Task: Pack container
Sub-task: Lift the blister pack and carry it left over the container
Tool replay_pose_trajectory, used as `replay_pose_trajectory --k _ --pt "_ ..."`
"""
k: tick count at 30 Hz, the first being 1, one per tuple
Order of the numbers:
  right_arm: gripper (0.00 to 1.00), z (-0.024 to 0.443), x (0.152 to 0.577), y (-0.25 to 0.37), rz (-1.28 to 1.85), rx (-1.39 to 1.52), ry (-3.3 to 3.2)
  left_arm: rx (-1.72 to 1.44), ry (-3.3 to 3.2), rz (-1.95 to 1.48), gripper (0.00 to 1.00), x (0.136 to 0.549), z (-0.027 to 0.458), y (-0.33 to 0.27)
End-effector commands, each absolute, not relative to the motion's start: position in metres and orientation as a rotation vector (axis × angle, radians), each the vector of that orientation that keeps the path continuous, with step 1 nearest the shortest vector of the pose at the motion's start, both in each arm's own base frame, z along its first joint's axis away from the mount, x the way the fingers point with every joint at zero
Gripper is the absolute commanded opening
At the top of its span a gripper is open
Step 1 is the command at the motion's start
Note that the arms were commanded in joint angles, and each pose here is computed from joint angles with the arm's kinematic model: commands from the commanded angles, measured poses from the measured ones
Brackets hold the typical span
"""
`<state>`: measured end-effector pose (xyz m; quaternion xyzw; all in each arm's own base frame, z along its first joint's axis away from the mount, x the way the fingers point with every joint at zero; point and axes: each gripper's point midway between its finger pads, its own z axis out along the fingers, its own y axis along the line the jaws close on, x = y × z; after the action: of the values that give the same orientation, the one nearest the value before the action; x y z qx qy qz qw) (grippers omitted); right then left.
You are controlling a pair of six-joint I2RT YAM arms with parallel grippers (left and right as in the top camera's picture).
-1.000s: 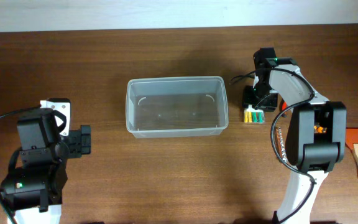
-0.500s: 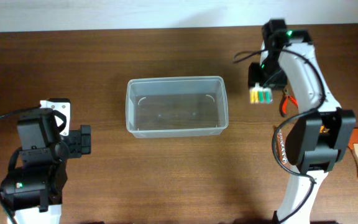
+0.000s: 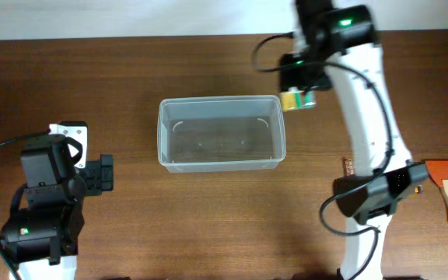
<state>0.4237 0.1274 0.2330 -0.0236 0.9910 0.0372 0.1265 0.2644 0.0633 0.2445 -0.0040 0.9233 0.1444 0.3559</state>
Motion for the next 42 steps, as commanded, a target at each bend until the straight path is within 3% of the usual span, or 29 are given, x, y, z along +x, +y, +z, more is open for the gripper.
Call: replay_pose_trajectory --k 1,9,15,29,42 --pt "0.58 0.244 0.412 0.165 0.157 -0.053 2.858 -0.038 2.363 0.383 0.99 0.266 0.252 0.067" --pt "0.58 0.235 0.403 0.197 0.128 -0.002 2.855 -0.038 2.363 0.383 0.99 0.266 0.252 0.067" --pt "0.58 0.199 0.425 0.204 0.106 -0.062 2.835 -0.038 2.363 0.383 0.99 0.266 0.252 0.067" --pt "0.58 0.115 0.424 0.164 0.019 0.062 2.974 -0.038 2.364 0.383 0.99 0.266 0.252 0.067" --pt "0.58 0.106 0.414 0.187 0.085 -0.004 2.998 -0.038 2.364 0.382 0.99 0.266 0.252 0.066"
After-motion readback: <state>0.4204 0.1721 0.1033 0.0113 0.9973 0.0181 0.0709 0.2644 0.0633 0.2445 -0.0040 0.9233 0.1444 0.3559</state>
